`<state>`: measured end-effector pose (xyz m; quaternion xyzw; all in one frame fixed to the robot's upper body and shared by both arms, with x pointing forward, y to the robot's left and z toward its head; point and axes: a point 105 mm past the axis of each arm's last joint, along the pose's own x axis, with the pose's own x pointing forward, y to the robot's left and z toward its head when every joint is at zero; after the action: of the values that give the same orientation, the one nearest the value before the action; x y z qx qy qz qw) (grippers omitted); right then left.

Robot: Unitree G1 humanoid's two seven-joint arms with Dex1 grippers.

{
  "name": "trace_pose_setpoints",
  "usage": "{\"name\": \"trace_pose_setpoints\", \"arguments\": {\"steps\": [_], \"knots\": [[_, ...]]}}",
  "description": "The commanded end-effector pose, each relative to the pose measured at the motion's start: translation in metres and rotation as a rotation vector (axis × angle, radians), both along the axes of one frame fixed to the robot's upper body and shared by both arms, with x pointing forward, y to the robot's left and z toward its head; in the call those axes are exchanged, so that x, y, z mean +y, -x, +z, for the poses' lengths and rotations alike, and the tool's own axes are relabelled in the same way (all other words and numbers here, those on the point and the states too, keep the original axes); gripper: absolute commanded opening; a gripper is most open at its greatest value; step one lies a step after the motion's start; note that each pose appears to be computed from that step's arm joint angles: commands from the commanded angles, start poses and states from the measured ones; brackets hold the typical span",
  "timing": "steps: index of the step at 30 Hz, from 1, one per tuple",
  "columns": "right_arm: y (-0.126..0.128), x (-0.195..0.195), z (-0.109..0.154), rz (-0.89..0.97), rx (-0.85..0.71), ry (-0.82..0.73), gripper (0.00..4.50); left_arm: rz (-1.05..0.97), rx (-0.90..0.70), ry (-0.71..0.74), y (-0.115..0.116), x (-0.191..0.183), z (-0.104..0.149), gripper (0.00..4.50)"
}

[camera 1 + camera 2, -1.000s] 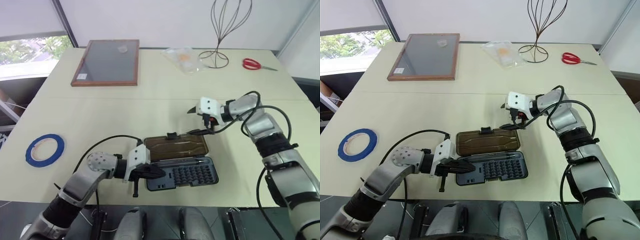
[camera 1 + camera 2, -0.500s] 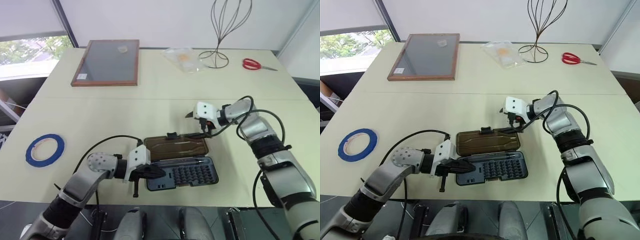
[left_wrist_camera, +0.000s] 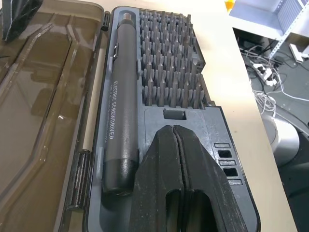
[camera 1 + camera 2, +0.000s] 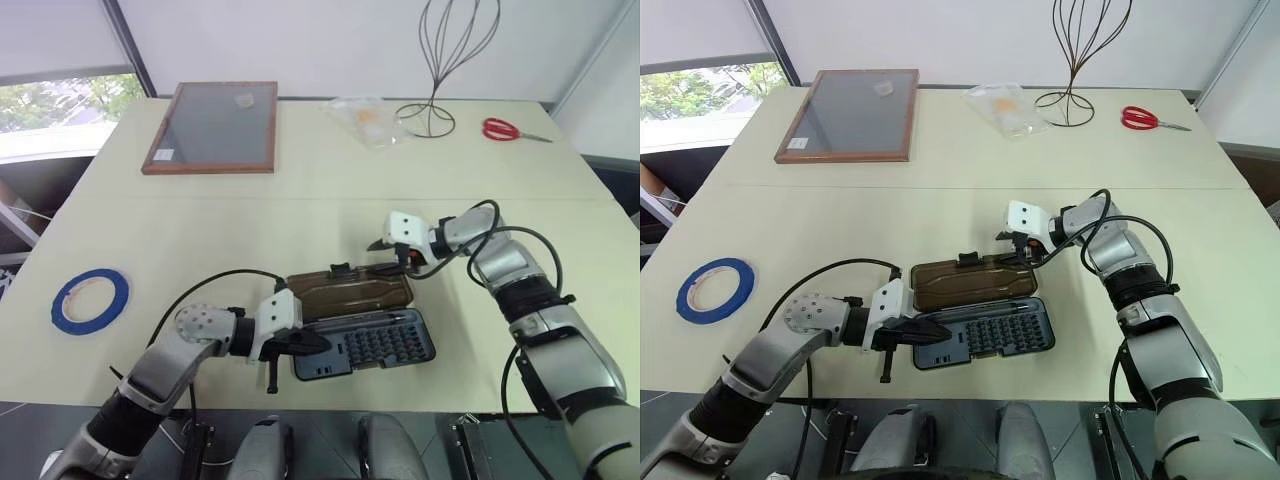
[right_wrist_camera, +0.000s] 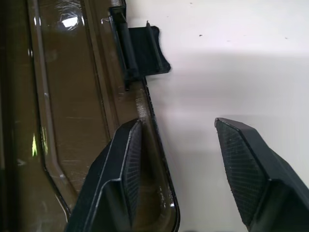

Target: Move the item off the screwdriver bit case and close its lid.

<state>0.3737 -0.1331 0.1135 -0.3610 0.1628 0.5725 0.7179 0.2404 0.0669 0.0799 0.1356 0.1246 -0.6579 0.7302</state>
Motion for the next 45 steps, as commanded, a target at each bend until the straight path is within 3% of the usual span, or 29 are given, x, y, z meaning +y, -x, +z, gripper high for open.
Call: {"name": "trace_pose_setpoints", "arguments": {"steps": [1,20,23,26,35,40,45], "knots": [[0.008,-0.002,-0.012,0.039,0.039,0.050,2.41,0.030,0.005,-0.035,-0.004,0.004,-0.008,0.00],[0.003,-0.004,-0.036,0.051,0.121,0.133,2.41,0.074,-0.027,-0.018,-0.010,0.004,-0.005,0.00],[0.006,-0.008,-0.042,0.058,0.139,0.149,1.56,0.080,-0.031,-0.018,-0.011,0.005,-0.005,0.00],[0.009,-0.011,-0.047,0.067,0.160,0.164,0.08,0.086,-0.034,-0.016,-0.012,0.005,-0.004,0.00],[0.013,-0.012,-0.051,0.086,0.156,0.172,0.08,0.101,-0.037,-0.017,-0.013,0.008,-0.004,0.00],[0.001,-0.005,-0.033,0.080,-0.039,0.152,0.08,0.147,-0.062,0.004,-0.023,0.012,0.004,0.00],[0.002,0.008,-0.004,0.043,-0.212,0.029,0.08,0.253,-0.116,0.103,-0.049,0.016,0.036,0.00]]}}
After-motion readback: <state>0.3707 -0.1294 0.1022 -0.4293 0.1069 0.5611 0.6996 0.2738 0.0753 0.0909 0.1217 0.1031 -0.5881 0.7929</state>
